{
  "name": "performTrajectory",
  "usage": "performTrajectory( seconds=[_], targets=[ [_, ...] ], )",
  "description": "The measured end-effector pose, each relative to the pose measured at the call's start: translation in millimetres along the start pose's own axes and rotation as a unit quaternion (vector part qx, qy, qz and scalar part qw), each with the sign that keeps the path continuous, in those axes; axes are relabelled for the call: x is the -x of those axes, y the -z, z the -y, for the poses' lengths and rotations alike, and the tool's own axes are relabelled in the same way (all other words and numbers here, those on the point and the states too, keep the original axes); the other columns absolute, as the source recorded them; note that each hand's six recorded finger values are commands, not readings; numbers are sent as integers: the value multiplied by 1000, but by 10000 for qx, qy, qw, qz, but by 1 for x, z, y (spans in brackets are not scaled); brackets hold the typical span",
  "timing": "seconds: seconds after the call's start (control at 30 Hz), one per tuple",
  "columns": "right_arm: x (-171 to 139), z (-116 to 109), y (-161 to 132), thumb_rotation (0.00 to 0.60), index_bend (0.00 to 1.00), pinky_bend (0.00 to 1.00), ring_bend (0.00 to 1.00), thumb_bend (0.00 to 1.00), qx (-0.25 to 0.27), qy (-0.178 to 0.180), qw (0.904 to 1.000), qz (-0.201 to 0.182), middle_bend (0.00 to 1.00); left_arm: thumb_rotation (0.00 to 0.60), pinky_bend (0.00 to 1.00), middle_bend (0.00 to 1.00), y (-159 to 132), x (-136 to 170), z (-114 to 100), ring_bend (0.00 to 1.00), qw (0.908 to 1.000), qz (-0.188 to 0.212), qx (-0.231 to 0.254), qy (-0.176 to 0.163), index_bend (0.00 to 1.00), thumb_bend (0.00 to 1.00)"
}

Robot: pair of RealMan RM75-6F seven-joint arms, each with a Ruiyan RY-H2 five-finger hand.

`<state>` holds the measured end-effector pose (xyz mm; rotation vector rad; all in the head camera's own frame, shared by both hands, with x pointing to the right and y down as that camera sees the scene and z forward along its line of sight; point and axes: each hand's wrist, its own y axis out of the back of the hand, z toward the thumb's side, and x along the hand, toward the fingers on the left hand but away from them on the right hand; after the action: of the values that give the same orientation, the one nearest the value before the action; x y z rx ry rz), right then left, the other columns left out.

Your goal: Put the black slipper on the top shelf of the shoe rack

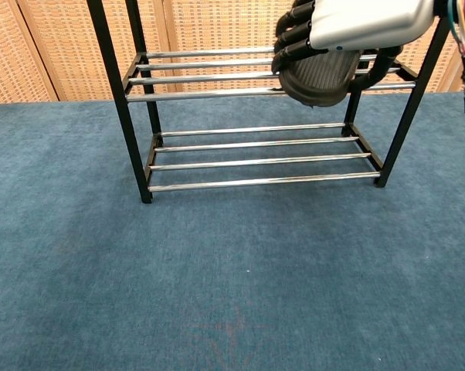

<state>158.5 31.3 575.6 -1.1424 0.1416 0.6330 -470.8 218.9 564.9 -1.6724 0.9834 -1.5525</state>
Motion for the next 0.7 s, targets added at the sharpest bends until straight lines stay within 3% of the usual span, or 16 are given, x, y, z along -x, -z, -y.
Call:
performTrajectory(
  seconds=[0.13, 0.43, 0.7],
  targets=[
    [3, -3, -3, 600, 127, 0, 0, 194, -95, -57, 9999, 64, 0, 600, 0, 0, 0, 0, -1, 0, 10000, 6, 14, -11, 0, 163],
    [1, -14, -10, 600, 122, 0, 0, 192, -181, -119, 9997, 131, 0, 600, 0, 0, 1, 2, -3, 0, 10000, 20, 50, -38, 0, 163],
    [-23, -29, -13, 600, 122, 0, 0, 192, -197, 130, 9995, 214, 0, 600, 0, 0, -1, 3, -3, 0, 10000, 58, 46, -40, 0, 163]
  ],
)
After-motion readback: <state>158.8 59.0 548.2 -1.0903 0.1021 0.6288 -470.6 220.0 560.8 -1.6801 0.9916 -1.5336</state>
